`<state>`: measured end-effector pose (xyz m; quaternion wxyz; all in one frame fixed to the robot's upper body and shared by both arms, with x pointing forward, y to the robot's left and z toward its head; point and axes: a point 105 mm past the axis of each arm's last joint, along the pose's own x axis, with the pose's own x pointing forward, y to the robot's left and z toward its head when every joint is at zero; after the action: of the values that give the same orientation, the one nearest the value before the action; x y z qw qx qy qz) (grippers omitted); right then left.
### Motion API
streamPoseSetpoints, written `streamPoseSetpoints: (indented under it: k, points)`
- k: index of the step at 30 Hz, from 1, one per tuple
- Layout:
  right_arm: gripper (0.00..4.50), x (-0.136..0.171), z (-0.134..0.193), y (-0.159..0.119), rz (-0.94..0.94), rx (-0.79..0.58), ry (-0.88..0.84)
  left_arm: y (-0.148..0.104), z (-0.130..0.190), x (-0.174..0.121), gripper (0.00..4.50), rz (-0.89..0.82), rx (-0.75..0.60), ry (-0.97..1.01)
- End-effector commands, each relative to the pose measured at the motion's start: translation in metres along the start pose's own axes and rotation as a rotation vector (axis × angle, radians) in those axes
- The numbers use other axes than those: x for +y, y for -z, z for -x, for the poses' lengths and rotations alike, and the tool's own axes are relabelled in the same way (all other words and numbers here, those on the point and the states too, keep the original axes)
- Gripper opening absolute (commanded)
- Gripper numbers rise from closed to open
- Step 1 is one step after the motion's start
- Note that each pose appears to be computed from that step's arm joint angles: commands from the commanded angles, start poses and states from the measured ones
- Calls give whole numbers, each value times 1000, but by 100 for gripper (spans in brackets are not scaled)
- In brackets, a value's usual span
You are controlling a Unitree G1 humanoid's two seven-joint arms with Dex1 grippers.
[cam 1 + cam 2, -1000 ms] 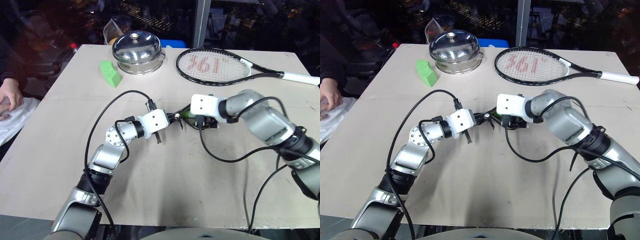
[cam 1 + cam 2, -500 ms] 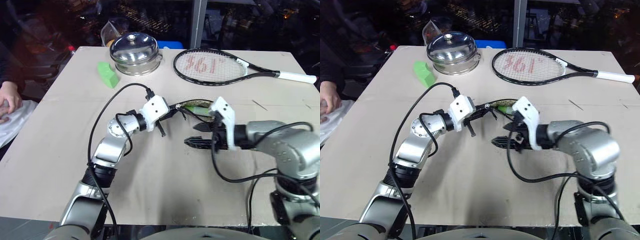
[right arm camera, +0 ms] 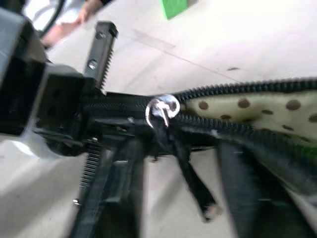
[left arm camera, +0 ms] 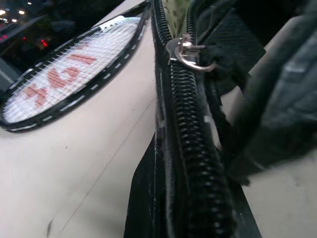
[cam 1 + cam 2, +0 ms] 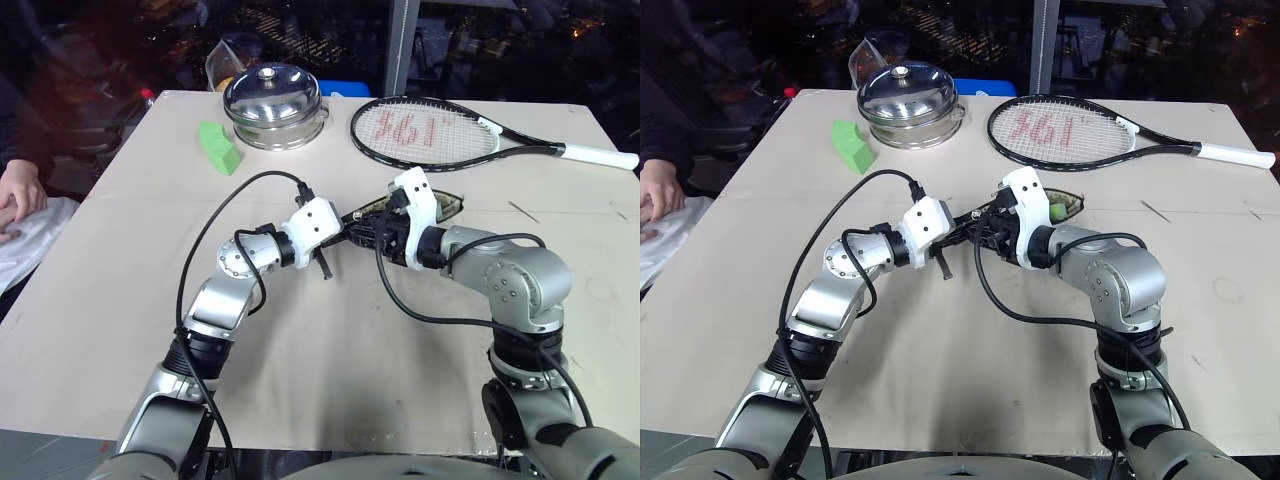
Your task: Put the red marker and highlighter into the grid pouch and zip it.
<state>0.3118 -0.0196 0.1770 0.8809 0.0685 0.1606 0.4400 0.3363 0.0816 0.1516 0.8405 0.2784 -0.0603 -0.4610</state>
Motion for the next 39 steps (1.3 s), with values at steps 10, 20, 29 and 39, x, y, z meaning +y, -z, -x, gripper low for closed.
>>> streamPoseSetpoints:
  k: [10,20,29,39]
  points:
    - [4,-90,85,4,-63,41,437,-1,12,20,0,-113,26,-115]
    - [4,-129,124,14,99,122,673,9,6,17,0,-240,52,-68]
    - [240,-68,134,34,381,49,279,20,43,-8,234,62,3,139]
    - [449,-29,251,69,509,11,285,34,156,-49,447,541,120,87]
